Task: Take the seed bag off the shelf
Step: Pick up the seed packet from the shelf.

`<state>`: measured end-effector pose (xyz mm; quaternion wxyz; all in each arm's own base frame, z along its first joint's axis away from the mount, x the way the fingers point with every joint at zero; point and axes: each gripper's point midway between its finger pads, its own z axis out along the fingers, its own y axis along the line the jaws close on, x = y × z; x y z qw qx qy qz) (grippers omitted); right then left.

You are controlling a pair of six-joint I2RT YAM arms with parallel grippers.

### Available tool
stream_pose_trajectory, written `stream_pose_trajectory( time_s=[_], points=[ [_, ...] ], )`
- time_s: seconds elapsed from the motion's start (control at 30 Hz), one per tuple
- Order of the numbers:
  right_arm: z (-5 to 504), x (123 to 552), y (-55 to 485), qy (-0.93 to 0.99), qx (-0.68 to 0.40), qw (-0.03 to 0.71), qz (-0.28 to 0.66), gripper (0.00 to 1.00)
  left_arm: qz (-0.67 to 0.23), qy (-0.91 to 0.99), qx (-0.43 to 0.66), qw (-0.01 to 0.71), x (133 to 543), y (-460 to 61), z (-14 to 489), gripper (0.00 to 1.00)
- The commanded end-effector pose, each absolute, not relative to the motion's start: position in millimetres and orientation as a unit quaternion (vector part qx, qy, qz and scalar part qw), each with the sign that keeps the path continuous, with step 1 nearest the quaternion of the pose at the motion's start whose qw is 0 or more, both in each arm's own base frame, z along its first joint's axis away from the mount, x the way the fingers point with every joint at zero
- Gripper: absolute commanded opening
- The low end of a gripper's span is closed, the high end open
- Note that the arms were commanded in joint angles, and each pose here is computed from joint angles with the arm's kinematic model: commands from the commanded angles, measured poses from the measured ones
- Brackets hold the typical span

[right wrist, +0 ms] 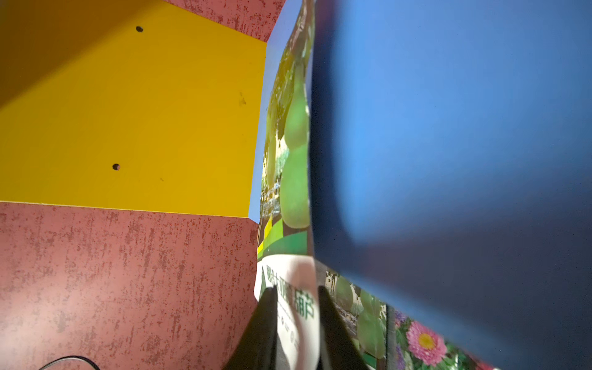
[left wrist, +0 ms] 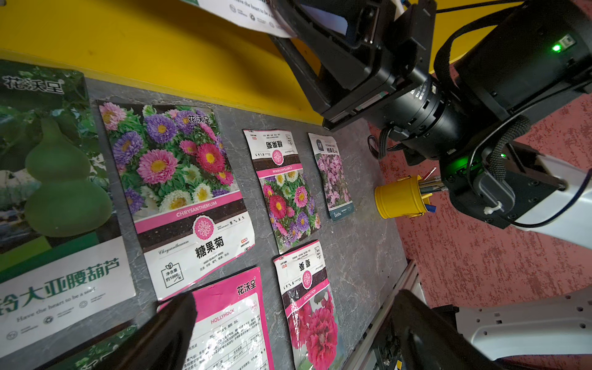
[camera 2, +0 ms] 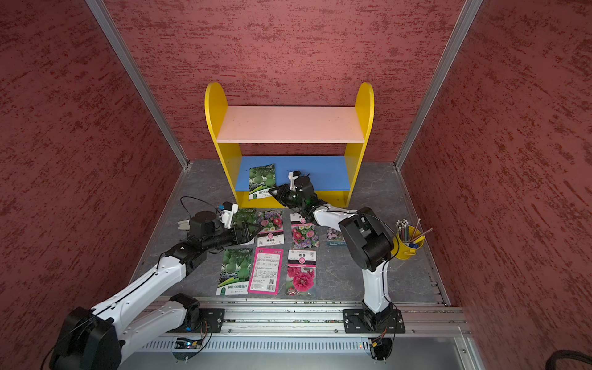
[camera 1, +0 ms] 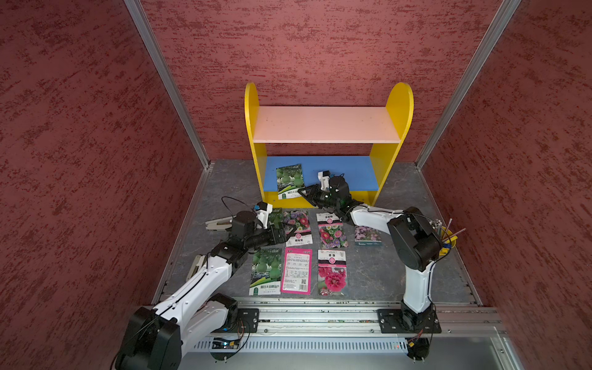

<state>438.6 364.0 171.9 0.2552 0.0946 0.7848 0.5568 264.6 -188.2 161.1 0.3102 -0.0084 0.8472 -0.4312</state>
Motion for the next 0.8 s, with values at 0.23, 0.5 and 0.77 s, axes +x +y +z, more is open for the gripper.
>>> stream_pose_trajectory(
  time_s=[0.23,0.5,0.77],
  points=[
    [198.9,433.0,358.2,0.766,0.073,0.290,0.569,0.00,-0.469,0.819,-0.017,0.331,266.4,-184.9,182.4,1.00],
    [211.2,410.0,319.4,0.760,0.067,0.319,0.562,0.00,-0.553,0.762,-0.044,0.334,277.7,-181.4,203.0,1.00],
    [222.7,369.6,294.7,0.760,0.042,0.328,0.559,0.00,-0.560,0.754,-0.047,0.340,288.5,-183.1,203.9,1.00]
  ],
)
